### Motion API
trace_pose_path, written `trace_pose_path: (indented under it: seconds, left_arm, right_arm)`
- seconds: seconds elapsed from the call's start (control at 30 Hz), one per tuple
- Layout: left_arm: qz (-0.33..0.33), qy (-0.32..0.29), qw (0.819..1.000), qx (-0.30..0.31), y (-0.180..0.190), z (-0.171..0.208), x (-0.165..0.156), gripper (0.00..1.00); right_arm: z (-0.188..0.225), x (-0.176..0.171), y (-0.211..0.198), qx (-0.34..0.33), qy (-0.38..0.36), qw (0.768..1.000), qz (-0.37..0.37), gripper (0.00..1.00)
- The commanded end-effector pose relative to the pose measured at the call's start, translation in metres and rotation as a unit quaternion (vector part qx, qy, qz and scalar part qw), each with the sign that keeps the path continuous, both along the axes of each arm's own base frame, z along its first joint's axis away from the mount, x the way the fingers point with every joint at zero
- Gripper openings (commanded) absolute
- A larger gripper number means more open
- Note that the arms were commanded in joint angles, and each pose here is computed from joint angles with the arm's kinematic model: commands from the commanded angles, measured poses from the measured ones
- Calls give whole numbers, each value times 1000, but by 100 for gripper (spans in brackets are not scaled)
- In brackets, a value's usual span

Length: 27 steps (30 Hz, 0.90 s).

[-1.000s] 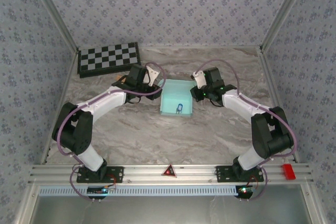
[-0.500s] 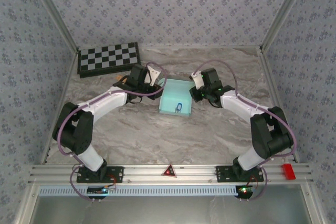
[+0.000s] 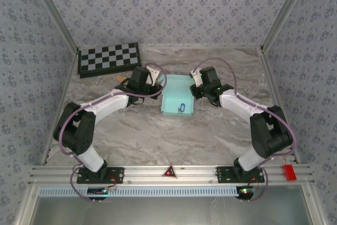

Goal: Fold the paper box

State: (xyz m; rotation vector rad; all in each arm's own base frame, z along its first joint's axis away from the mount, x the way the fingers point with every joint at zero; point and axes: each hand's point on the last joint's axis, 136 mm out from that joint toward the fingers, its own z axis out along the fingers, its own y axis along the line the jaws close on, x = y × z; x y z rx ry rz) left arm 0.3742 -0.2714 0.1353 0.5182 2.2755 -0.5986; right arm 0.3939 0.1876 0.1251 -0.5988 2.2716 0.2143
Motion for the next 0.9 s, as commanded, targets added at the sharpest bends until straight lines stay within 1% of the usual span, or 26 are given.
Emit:
trace_pose_path:
  seconds: [0.0,0.1,0.3,0.57,0.7,0.8,0.87]
  left_arm:
    - [13,-25,999,-20,-4,14,4,8]
    - [10,-23,1000,-14,-2,13,2,10]
    - [3,-33,999,-2,2,17,-2,21]
    - [-15,-47,999,22,5,22,-4,42]
    - [-41,-55,997,33,2,22,-6,47]
    - [-66,-55,995,42,-3,22,-7,47]
    - [-72,-55,995,48,-4,21,-6,47]
  right_arm:
    - [11,9,4,4,-14,1000,-15,22]
    - [10,6,4,-1,-7,1000,-10,26]
    - [5,-4,-2,-17,17,1000,12,33]
    - [10,-17,-10,-9,33,998,44,41]
    - [11,-18,-16,-6,36,998,43,41]
    - [10,-19,-18,-4,41,998,44,41]
    - [10,-20,-18,-2,43,998,45,39]
